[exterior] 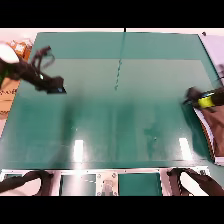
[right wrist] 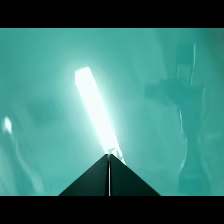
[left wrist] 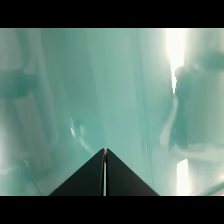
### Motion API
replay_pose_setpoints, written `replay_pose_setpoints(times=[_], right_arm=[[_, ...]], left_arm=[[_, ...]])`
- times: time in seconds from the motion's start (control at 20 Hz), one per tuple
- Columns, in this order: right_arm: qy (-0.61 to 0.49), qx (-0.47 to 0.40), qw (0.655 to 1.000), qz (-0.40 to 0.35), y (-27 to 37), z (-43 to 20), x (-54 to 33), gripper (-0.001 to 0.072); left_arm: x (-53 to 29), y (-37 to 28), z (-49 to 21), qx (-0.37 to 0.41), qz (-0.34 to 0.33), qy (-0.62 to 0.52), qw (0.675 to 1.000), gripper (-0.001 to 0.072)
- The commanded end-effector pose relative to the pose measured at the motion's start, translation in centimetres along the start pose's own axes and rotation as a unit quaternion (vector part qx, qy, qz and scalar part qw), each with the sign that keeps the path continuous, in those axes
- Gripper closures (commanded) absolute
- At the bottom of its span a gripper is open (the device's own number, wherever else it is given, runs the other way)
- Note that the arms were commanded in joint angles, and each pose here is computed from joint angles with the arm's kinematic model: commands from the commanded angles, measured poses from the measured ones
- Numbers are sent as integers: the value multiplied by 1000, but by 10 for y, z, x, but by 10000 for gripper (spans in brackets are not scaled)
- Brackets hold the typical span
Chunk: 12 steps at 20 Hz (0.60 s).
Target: Fold the shirts.
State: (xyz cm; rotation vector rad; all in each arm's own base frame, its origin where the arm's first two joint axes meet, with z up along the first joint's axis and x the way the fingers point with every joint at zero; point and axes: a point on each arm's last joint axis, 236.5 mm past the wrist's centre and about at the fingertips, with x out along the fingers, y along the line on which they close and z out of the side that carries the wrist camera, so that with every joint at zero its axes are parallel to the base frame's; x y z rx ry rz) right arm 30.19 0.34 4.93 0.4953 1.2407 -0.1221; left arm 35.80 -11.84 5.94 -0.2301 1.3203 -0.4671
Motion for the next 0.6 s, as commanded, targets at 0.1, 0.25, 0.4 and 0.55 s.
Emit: replay_pose_setpoints(times=[0.1, 0.25, 0.4, 0.55], right_arm=[[38, -146, 987, 47, 74, -79, 57, 695], [51, -183, 980, 59, 91, -98, 57, 695], [54, -193, 978, 61, 95, -103, 57, 695], [54, -193, 978, 61, 95, -103, 57, 695]], left_arm=[[32, -13, -79, -7, -2, 19, 1000, 683], [31, -17, -93, -9, -8, 48, 999, 684], [32, -17, -89, -9, -10, 40, 999, 683], [32, -17, -88, -9, -10, 39, 999, 684]])
